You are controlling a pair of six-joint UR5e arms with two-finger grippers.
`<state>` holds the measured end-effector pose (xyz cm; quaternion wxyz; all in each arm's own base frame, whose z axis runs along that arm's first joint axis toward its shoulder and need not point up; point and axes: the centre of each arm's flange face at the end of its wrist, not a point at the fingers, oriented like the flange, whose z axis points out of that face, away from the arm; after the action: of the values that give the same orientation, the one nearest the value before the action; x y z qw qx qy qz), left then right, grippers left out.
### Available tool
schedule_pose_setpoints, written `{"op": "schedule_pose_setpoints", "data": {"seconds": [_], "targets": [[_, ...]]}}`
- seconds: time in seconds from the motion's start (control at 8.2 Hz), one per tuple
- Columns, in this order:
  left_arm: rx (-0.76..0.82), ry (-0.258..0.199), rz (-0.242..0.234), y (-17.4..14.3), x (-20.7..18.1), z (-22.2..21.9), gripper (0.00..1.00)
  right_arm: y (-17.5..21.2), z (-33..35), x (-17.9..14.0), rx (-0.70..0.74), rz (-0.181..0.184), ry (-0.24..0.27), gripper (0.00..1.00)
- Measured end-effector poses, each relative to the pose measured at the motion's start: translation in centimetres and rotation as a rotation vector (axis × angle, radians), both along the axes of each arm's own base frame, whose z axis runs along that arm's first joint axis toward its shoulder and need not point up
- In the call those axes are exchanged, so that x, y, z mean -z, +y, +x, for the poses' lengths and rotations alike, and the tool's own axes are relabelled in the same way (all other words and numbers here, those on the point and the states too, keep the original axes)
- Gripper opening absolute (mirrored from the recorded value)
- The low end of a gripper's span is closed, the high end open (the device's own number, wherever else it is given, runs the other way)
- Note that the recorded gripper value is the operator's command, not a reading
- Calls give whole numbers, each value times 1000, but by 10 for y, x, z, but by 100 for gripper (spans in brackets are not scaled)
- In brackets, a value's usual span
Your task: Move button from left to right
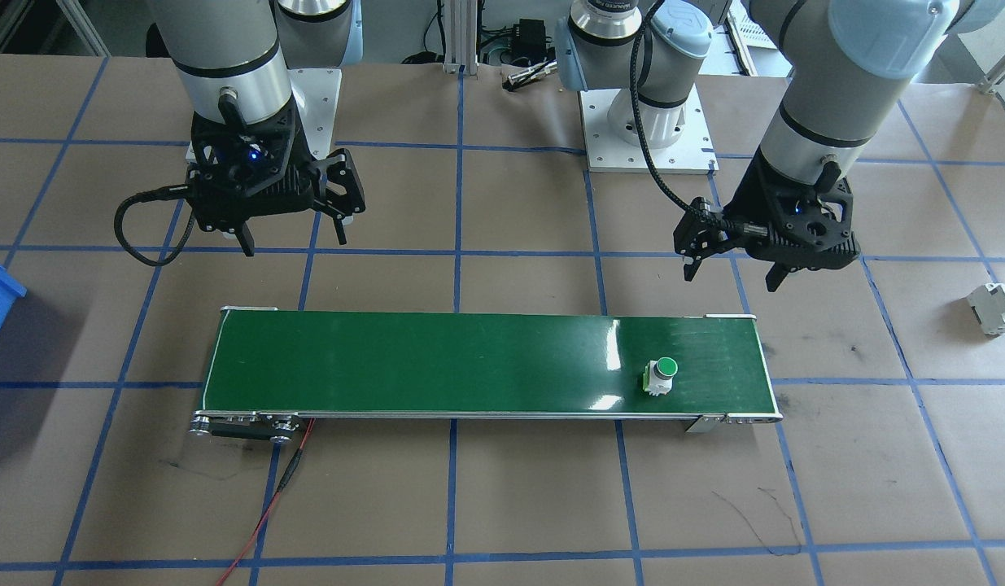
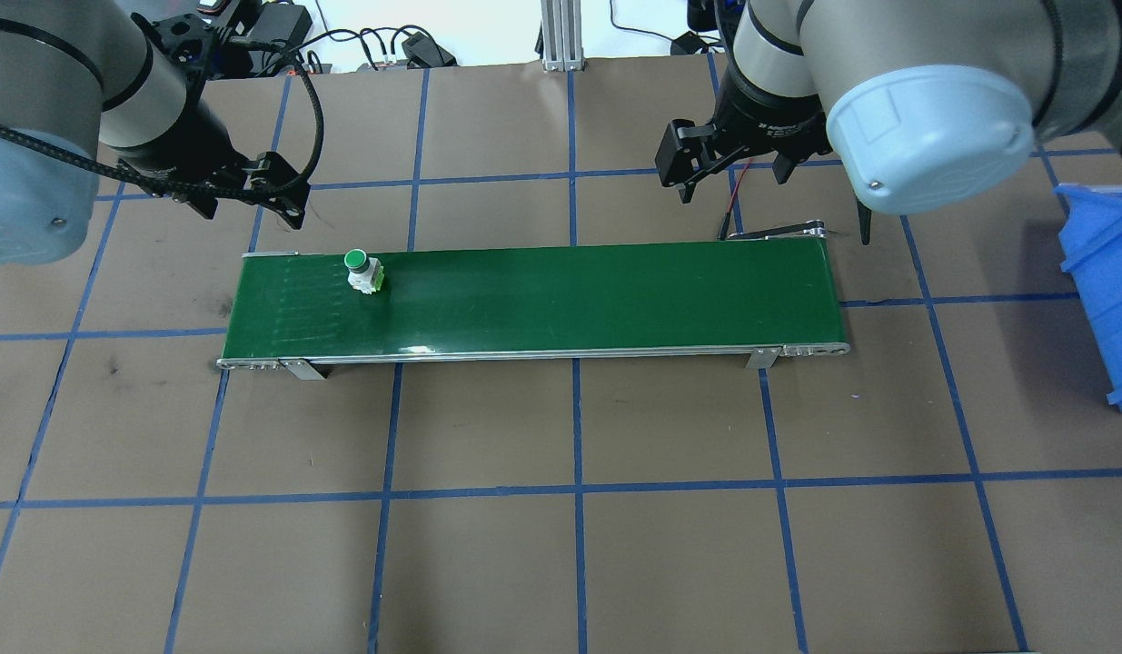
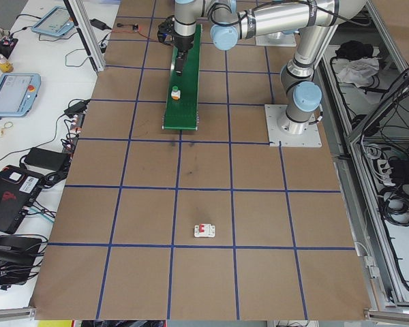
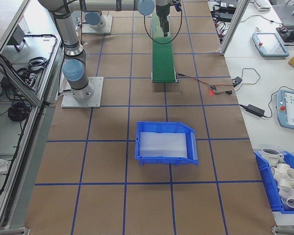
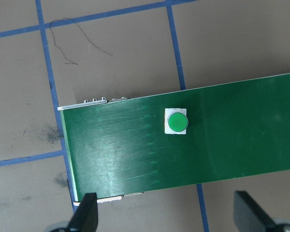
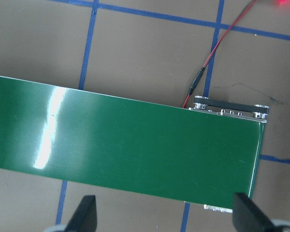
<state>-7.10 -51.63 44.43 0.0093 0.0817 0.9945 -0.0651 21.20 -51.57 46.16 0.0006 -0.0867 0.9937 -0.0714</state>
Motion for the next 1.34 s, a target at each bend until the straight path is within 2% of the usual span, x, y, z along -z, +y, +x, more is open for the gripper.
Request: {"op": "schedule_pose_setpoints", "data": {"seconds": [0.12,0.37,0.61,0.98,1.34], "targets": [[10,-4,-6,2,-4,0,100,-13,1,10,2,-19,-5,100],[33,-12,-10,6,-9,2,100,-32,-8,31,21,-12,1,100],[42,-8,13,12,-12,2,100,-50,-40,60,72,43,0,100],[54,0,32,12,-9,-4,100,-54,-55,109,85,129,-24,100],[55,-3,37,11,-7,-4,100,-58,-58,143,81,176,-33,97]]}}
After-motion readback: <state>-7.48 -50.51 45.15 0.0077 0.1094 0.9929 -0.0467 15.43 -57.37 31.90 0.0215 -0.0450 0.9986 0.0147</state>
